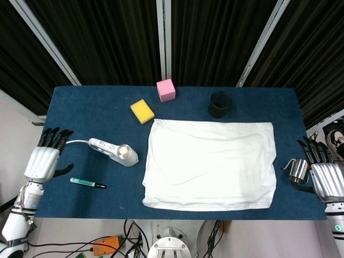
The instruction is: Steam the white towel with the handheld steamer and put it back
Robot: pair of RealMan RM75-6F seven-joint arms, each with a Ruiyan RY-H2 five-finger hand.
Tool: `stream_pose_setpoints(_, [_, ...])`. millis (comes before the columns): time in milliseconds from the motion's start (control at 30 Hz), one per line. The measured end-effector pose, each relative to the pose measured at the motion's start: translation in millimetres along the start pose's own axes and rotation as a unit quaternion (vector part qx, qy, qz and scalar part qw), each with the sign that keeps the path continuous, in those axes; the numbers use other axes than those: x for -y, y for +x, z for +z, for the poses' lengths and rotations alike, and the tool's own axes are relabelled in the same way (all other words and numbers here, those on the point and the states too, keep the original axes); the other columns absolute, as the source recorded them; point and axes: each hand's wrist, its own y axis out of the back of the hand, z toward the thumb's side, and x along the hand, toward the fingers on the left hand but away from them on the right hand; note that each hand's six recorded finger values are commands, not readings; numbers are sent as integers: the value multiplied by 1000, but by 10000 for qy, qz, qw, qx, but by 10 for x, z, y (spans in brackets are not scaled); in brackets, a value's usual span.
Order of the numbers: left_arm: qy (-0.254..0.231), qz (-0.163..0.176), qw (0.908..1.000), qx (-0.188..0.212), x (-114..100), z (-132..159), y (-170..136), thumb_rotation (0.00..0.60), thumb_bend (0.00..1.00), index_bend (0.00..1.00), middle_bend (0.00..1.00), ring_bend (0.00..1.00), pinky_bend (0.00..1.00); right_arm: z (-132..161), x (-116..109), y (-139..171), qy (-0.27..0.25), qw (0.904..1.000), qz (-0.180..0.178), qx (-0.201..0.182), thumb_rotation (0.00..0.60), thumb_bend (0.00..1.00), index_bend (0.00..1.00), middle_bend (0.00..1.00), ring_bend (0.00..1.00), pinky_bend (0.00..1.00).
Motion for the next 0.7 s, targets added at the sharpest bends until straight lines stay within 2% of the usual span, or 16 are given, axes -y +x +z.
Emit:
stream_pose_setpoints(167, [384,-569,9966,453,128,212,399,600,118,195,196,112,29,-19,81,28,-53,9999,114,38,600,96,0,12,0,0])
stream_pose_setpoints(333, [969,-965,9877,761,234,396,693,600,119,195,196,112,29,-2,205,30,-38,9993,372,4,600,95,0,12,0,0])
stream_pose_setpoints(533, [1417,-1309,9773,875,335,522,851,600,119,253,288,165,29,28,371,4,-34,9973,730,-5,600,96,0,12,0,0])
stream_pose_setpoints(700, [1672,-1557,9687,975,443,611,907,600,118,272,314,193,29,41,443,-30,-40,9962,866,-14,600,95,0,12,0,0])
